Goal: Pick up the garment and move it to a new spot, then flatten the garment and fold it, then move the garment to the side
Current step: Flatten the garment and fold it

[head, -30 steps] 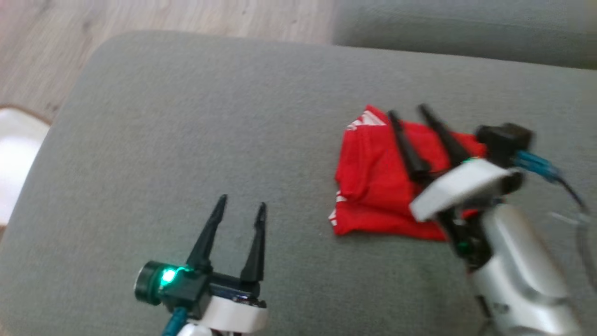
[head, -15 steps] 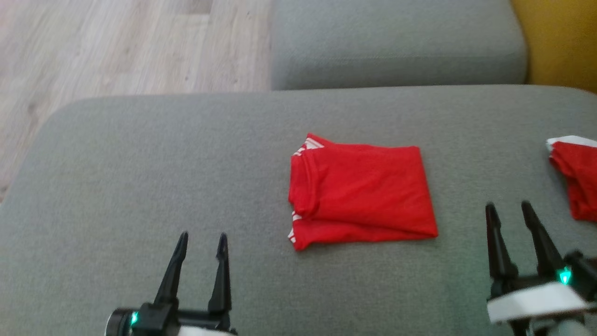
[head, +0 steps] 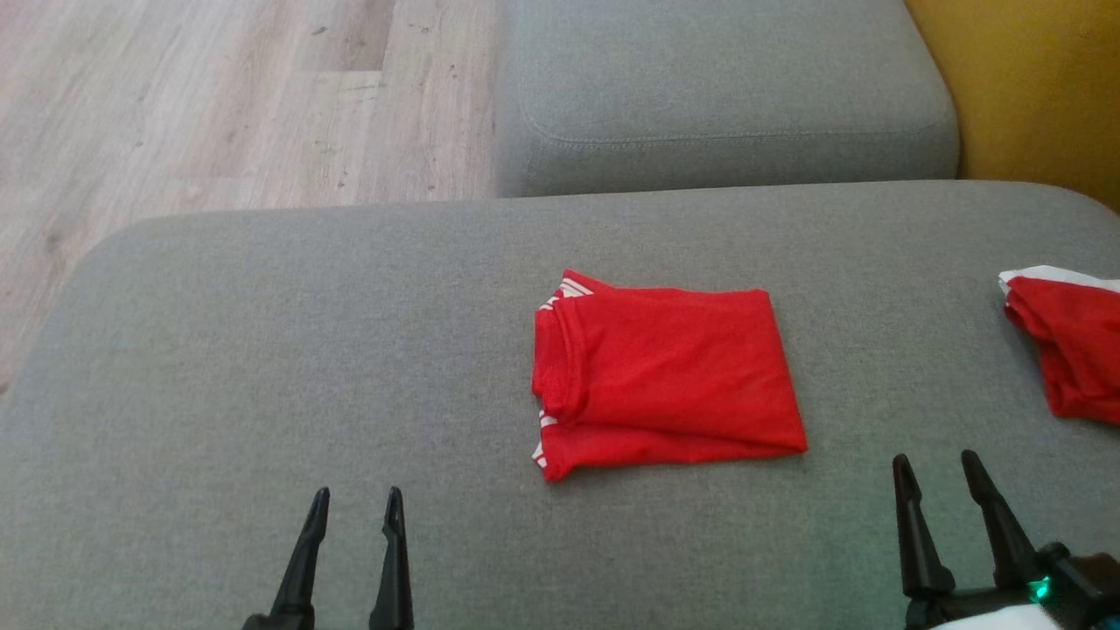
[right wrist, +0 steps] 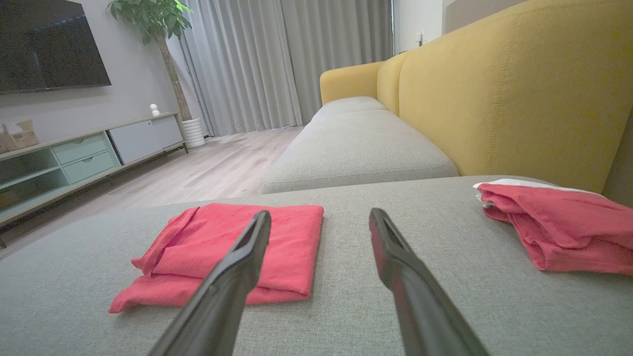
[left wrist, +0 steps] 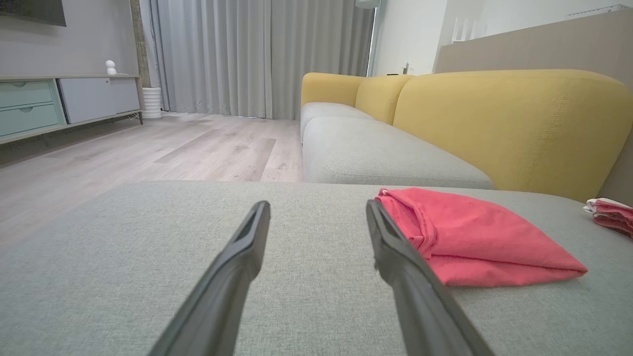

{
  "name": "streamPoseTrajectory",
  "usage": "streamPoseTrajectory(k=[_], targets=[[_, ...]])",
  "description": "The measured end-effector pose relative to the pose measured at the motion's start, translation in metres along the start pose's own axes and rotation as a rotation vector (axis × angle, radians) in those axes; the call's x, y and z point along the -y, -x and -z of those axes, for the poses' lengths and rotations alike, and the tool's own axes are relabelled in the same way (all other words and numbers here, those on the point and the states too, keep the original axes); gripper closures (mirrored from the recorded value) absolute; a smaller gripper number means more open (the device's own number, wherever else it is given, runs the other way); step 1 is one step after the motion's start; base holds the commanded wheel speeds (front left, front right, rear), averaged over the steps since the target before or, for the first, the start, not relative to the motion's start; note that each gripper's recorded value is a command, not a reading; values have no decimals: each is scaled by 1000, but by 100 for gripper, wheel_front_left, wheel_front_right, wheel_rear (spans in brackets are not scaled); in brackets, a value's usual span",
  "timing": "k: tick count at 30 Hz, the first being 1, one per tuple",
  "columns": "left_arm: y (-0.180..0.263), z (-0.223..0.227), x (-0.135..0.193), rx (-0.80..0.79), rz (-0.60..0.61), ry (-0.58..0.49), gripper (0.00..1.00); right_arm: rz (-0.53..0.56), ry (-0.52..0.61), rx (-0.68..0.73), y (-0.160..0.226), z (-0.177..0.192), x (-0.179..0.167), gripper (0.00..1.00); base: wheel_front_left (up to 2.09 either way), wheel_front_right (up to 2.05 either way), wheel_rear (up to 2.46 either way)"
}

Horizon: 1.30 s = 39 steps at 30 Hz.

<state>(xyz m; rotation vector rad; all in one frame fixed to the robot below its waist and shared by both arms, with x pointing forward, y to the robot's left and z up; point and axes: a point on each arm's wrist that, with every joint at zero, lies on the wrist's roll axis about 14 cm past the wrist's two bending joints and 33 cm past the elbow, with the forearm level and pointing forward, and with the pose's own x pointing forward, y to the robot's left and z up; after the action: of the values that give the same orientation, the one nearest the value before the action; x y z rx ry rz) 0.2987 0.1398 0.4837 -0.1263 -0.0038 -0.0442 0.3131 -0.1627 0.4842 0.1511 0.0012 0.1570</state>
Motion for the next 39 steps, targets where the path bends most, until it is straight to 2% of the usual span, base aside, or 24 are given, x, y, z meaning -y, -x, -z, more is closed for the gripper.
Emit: streamPoseTrajectory(k=[39], targets=[[2, 8, -1, -25, 3, 4, 0, -17, 15, -33, 0, 10, -6, 0, 0, 0, 0]])
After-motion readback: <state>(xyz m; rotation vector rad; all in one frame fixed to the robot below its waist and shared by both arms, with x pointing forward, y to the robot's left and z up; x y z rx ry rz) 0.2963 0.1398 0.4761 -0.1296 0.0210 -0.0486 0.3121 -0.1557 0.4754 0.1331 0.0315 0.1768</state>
